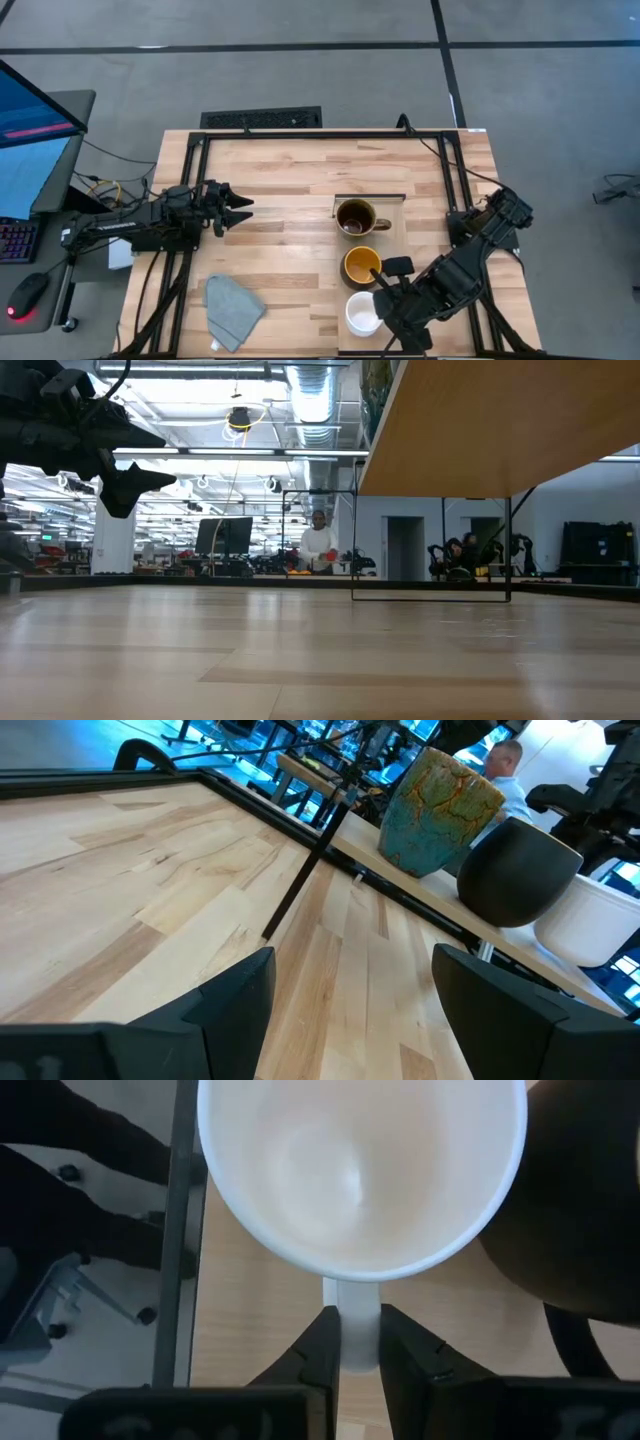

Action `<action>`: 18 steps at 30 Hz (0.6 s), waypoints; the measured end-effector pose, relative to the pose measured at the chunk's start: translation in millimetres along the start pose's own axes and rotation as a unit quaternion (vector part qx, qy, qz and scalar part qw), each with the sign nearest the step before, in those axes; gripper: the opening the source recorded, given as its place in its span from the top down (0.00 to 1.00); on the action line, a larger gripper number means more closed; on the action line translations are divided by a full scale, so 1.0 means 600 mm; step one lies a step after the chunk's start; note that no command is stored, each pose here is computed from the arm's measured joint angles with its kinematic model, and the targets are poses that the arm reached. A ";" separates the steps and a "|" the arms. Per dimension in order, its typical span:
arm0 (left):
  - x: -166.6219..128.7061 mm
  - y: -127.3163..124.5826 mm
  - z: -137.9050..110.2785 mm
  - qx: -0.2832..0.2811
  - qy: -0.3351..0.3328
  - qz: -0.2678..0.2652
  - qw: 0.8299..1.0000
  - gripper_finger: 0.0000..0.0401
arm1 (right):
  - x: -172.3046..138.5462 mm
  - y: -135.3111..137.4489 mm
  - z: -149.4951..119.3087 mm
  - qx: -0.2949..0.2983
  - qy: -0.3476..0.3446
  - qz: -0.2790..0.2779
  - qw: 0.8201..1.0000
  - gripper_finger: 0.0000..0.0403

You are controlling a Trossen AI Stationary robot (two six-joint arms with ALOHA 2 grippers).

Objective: Stack small to large cups/mugs on shelf
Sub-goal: Put the white mug on the shelf

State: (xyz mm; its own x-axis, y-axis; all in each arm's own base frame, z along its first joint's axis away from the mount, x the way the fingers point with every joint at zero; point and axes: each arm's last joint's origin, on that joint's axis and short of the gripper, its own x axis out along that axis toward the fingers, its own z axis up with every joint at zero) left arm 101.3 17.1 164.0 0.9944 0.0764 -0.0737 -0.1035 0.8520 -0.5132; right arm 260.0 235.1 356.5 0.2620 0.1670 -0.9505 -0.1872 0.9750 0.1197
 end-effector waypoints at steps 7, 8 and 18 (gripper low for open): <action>0.000 0.000 0.000 0.000 0.000 0.000 1.000 0.35 | 0.001 0.000 0.001 0.013 0.000 0.002 1.000 0.83; 0.000 0.000 0.000 0.000 0.000 0.000 1.000 0.35 | 0.001 0.001 0.001 0.013 0.000 0.002 1.000 0.83; 0.000 0.000 0.000 -0.001 0.000 0.000 1.000 0.35 | 0.001 0.000 0.000 0.027 0.002 0.000 1.000 0.83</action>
State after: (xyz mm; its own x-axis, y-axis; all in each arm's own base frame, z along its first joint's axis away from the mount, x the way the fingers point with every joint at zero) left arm 101.3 17.1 164.0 0.9943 0.0764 -0.0739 -0.1037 0.8512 -0.5145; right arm 260.3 235.3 355.7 0.2578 0.1656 -0.9519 -0.1359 0.9816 0.1340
